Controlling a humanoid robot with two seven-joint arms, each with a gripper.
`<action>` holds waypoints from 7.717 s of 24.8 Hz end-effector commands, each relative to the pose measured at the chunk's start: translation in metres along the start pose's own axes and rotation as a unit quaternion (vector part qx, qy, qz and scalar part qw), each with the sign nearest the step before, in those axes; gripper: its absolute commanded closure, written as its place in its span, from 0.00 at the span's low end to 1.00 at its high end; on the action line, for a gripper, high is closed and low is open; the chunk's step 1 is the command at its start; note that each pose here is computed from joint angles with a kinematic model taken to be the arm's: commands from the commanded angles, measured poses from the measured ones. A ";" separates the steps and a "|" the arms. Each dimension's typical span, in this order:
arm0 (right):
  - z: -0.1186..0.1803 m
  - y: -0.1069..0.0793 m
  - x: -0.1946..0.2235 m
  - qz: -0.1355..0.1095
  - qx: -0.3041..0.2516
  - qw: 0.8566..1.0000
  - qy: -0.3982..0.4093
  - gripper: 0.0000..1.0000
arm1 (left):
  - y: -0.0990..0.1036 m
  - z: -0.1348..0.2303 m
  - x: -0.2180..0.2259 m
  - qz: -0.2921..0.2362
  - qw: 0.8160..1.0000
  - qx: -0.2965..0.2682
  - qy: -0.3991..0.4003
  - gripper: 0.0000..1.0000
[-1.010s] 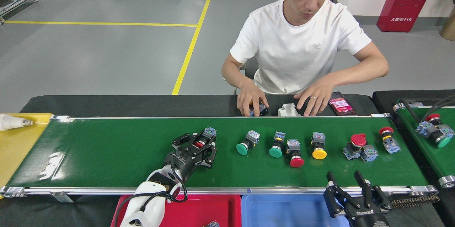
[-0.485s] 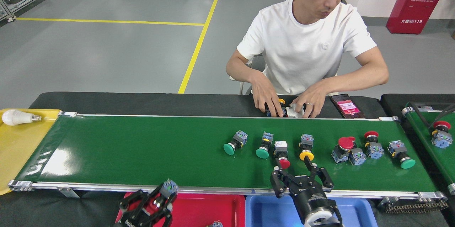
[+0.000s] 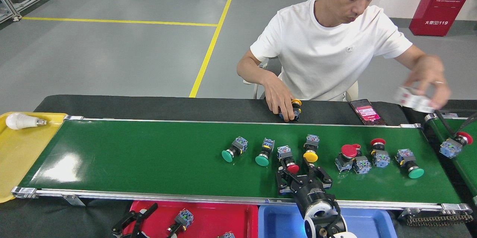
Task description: Pick switch part from conveyor to tray
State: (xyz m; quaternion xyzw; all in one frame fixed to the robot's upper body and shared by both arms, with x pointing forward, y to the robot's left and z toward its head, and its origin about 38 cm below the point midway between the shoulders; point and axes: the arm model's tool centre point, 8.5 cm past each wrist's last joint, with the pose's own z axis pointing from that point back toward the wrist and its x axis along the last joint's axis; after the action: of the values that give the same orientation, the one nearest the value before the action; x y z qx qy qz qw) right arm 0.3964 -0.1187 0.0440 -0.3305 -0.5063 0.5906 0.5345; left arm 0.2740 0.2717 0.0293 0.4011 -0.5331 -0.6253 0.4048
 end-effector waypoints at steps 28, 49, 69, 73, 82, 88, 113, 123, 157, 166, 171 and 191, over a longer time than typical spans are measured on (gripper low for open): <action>0.078 -0.026 0.052 -0.018 -0.053 0.974 -0.218 0.04 | 0.038 -0.138 0.019 -0.025 0.999 -0.011 0.025 0.00; 0.115 -0.001 -0.086 -0.005 -0.128 0.987 0.094 0.09 | 0.031 -0.211 -0.034 -0.041 0.998 -0.036 0.029 0.90; -0.001 -0.012 -0.028 0.030 -0.034 0.995 0.091 0.66 | 0.003 -0.018 0.063 -0.053 0.994 0.007 -0.090 0.92; -0.002 -0.012 -0.027 0.026 -0.033 0.995 0.088 0.85 | 0.002 -0.016 0.053 -0.065 0.995 0.001 -0.072 0.37; 0.028 -0.026 0.001 0.021 -0.067 0.998 0.006 0.87 | 0.005 0.003 -0.005 -0.019 0.999 0.013 0.040 0.00; 0.084 -0.009 0.052 0.022 -0.068 0.983 -0.170 0.82 | -0.014 0.030 -0.061 0.050 0.990 -0.024 0.128 0.00; 0.093 -0.028 -0.087 -0.020 -0.101 0.994 0.047 0.00 | 0.027 -0.173 -0.155 0.030 0.977 -0.080 0.194 0.01; 0.113 0.000 -0.100 -0.023 -0.094 0.992 0.075 0.01 | 0.020 -0.183 -0.180 0.020 0.976 -0.119 0.179 0.93; -0.020 -0.019 -0.057 0.013 -0.020 0.996 0.083 0.37 | 0.011 -0.043 0.070 -0.082 0.995 0.018 -0.063 0.00; 0.000 -0.043 -0.029 0.013 -0.066 0.998 0.002 0.75 | 0.006 -0.005 -0.043 0.045 0.993 -0.010 0.105 0.00; 0.072 -0.030 0.013 0.025 -0.081 0.986 -0.144 0.72 | 0.011 -0.037 -0.064 0.025 0.992 -0.008 0.125 0.00; 0.068 -0.026 0.068 0.027 -0.070 0.965 -0.251 0.00 | 0.006 -0.148 -0.170 -0.014 0.981 -0.086 0.174 0.78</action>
State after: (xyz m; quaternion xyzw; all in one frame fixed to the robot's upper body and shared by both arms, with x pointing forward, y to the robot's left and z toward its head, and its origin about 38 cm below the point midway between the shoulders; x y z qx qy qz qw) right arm 0.3192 -0.0670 0.0868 -0.2081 -0.6491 0.6429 0.3494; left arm 0.4724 0.3782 0.0320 0.4791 -0.3980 -0.5876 0.5164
